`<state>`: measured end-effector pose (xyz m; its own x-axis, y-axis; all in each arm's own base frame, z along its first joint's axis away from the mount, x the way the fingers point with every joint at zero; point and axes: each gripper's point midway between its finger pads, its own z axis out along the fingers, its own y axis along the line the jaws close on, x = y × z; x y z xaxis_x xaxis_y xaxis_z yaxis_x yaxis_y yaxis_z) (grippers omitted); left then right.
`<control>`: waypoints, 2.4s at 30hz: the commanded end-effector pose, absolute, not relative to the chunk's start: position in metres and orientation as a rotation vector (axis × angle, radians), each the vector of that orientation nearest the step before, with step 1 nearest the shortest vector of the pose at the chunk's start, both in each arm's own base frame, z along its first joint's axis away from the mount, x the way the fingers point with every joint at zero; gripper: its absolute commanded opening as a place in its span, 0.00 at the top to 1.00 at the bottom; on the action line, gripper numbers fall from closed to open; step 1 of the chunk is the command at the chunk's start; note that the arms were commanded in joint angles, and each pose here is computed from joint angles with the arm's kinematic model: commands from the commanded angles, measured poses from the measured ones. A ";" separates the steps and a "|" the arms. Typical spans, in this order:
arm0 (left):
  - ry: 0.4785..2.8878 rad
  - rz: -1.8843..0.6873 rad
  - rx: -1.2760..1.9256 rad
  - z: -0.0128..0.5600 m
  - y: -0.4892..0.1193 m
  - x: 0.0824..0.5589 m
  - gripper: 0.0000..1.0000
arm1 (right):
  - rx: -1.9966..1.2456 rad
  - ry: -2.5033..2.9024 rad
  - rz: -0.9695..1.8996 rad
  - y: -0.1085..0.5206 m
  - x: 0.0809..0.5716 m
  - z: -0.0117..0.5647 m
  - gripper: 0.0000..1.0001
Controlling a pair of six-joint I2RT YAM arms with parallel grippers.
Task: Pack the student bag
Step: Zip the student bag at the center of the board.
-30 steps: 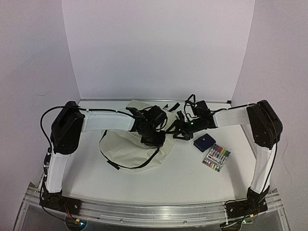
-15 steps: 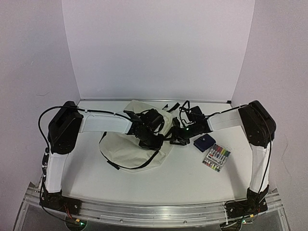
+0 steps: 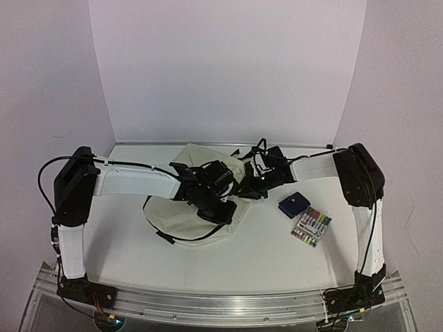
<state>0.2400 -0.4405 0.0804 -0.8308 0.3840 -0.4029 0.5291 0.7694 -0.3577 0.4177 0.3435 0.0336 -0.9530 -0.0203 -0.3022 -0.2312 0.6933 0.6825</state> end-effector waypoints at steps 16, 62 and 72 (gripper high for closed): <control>2.514 -0.859 0.576 0.137 -0.451 0.277 1.00 | -0.292 2.608 1.330 0.337 0.362 0.093 0.29; 2.672 -0.389 0.511 0.099 -0.344 0.257 0.27 | -0.352 2.564 1.173 0.314 0.388 0.113 0.56; 2.586 -0.669 0.650 0.117 -0.380 0.239 0.46 | -0.347 2.677 1.284 0.315 0.347 0.087 0.42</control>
<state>0.2420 -0.3463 0.0769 -0.8713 0.3205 -0.3717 0.4219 0.8760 -0.2336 0.3694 0.3117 0.0978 -0.9489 -0.1049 -0.2976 -0.2953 0.6271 0.7207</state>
